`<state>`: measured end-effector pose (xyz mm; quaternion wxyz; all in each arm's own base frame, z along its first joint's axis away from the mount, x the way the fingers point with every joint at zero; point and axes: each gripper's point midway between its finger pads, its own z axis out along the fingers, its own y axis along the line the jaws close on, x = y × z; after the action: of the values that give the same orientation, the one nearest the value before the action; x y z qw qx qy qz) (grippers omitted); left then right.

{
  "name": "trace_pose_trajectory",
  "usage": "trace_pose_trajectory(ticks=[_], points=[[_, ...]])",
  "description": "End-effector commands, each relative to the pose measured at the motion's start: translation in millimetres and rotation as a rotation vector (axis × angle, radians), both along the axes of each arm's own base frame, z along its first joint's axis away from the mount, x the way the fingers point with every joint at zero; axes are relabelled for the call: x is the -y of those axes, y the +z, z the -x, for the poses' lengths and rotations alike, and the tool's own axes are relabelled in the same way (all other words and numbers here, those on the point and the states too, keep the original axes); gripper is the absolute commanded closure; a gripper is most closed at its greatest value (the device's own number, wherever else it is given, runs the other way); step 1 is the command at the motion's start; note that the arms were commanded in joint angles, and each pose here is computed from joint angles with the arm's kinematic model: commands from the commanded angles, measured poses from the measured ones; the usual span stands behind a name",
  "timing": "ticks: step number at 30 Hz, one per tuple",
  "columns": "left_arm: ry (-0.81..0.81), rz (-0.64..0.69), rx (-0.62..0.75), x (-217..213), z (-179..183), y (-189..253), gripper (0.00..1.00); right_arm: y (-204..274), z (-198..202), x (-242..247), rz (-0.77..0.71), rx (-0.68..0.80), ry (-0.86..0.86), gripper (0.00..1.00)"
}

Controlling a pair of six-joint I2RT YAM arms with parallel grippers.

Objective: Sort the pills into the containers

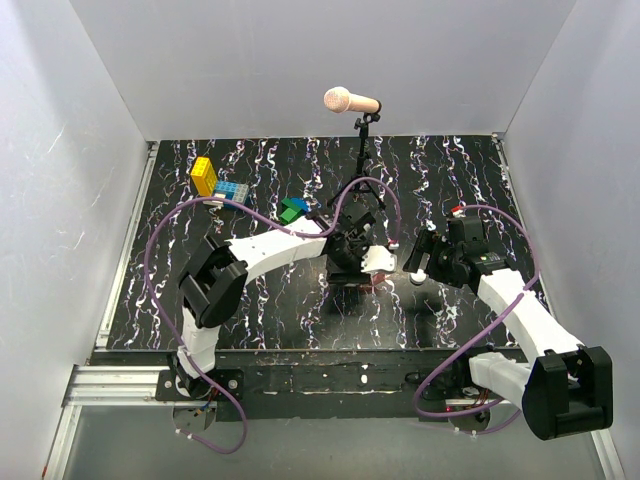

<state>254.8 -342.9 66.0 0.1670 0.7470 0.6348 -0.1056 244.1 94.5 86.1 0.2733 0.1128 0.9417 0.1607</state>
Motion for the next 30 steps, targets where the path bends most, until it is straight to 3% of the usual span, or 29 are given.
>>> trace_pose_trajectory(ticks=[1,30], points=[[-0.025,0.021,0.045,8.6,-5.7,18.1,1.00,0.1,-1.0,0.9,0.004,0.004,0.011,0.02],[-0.074,-0.077,0.112,6.8,-4.9,15.0,1.00,-5.2,1.7,4.2,0.009,-0.014,0.005,0.02]])
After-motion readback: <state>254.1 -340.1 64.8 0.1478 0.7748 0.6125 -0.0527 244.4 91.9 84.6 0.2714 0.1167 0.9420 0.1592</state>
